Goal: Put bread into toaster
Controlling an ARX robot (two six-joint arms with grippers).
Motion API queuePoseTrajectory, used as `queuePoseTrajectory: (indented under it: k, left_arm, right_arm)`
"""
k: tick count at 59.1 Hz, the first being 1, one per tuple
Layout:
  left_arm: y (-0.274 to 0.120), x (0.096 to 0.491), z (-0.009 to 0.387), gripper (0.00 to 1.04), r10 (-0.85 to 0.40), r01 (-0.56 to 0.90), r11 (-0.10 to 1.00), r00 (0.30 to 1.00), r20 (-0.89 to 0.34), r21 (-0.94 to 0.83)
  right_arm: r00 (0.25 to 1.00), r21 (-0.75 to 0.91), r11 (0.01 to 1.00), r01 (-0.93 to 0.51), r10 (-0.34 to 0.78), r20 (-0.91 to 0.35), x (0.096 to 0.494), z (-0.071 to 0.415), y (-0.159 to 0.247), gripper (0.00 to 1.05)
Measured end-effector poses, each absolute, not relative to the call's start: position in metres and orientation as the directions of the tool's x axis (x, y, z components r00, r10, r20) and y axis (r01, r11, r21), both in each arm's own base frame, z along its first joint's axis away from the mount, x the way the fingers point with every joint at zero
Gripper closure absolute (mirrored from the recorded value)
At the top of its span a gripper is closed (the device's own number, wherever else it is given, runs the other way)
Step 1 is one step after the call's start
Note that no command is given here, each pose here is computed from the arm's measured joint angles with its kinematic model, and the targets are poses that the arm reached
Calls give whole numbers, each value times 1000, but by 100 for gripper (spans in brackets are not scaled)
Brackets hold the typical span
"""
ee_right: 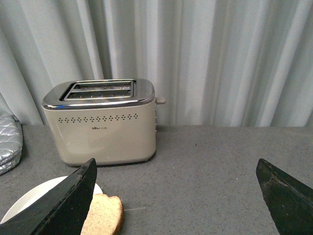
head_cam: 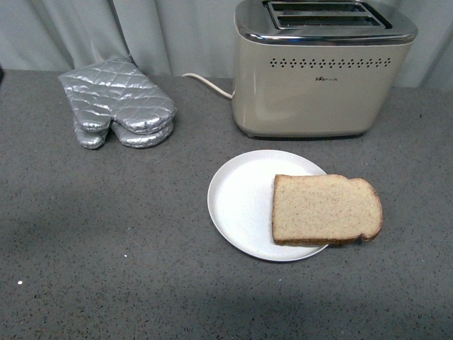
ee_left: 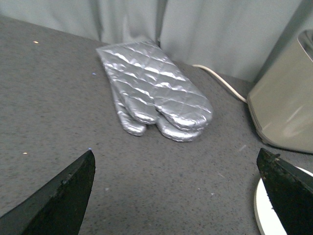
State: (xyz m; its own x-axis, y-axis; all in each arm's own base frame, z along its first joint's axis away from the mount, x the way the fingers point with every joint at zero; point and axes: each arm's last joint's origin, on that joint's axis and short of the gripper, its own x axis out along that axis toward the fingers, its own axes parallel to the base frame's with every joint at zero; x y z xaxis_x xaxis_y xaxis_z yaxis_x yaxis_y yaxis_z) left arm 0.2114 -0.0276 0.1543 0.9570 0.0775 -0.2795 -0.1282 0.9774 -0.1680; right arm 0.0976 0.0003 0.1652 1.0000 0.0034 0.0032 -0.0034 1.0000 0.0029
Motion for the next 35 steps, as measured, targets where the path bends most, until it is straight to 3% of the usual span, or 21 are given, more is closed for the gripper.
queuePoseTrajectory:
  k: [6, 9, 16, 27, 35]
  left_arm:
    - [-23, 194, 153, 8, 150, -176, 980, 960, -238, -91]
    - [-21, 190, 153, 14, 89, -105, 990, 981, -172, -89]
    - [-17, 178, 162, 36, -8, 7, 999, 1000, -21, -47]
    - [-9, 163, 162, 67, -13, 13, 1000, 1000, -14, -19]
    - [0, 150, 163, 99, 2, -2, 1000, 1000, -12, -12]
  right_arm:
    - [1000, 3, 1000, -3, 3, 3, 98, 165, 0, 10]
    - [1000, 3, 1000, -3, 3, 3, 98, 165, 0, 10]
    - [1000, 3, 1000, -3, 3, 3, 98, 165, 0, 10]
    - [1000, 3, 1000, -3, 3, 3, 98, 165, 0, 10]
    - [1000, 3, 1000, -3, 3, 3, 98, 165, 0, 10]
